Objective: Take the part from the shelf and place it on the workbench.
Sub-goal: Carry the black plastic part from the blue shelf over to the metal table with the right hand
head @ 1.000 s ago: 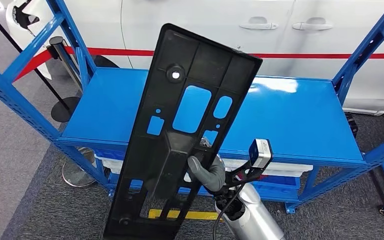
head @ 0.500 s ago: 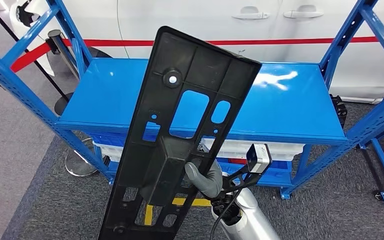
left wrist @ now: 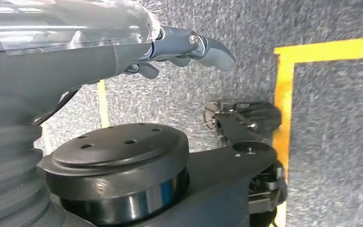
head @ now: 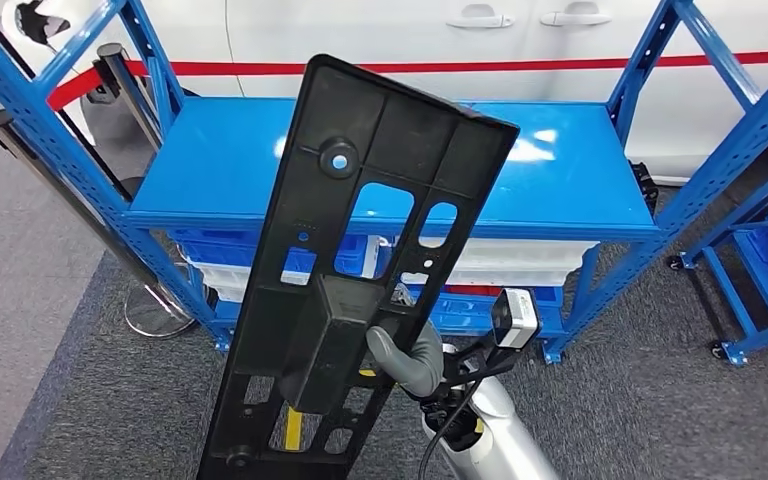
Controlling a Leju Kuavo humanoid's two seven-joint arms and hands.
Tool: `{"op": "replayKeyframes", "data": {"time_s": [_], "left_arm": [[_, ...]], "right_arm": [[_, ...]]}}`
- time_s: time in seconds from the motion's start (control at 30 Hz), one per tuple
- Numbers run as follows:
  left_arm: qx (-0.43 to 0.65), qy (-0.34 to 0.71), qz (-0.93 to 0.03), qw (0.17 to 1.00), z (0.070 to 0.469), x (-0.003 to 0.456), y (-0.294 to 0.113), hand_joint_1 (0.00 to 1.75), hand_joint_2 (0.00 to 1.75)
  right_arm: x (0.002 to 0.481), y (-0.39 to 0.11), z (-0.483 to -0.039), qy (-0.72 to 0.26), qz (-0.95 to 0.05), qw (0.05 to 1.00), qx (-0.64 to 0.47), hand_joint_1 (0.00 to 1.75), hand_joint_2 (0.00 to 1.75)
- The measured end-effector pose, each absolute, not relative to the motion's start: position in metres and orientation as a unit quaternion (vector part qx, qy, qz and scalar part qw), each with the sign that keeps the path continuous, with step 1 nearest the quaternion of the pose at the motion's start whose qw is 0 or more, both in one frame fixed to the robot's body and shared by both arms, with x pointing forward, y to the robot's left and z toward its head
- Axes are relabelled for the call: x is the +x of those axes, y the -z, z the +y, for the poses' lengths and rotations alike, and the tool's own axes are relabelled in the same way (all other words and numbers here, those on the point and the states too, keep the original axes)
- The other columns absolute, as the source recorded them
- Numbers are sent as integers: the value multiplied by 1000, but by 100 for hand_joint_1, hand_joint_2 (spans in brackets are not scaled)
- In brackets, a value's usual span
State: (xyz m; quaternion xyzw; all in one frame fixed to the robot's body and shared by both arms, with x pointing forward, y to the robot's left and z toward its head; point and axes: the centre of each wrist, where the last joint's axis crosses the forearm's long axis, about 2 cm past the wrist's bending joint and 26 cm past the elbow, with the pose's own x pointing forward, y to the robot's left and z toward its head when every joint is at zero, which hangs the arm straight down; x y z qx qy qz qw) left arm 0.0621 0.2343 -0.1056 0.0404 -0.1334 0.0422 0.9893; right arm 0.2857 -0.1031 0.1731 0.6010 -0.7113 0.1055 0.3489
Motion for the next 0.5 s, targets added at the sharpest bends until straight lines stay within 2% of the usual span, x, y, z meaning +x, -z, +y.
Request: {"op": "replayKeyframes", "data": {"time_s": [0.5], "left_arm": [[35, -32, -130, 990, 232, 59, 106, 0, 175]], "right_arm": [[277, -164, -97, -109, -710, 370, 590, 175, 175]]}}
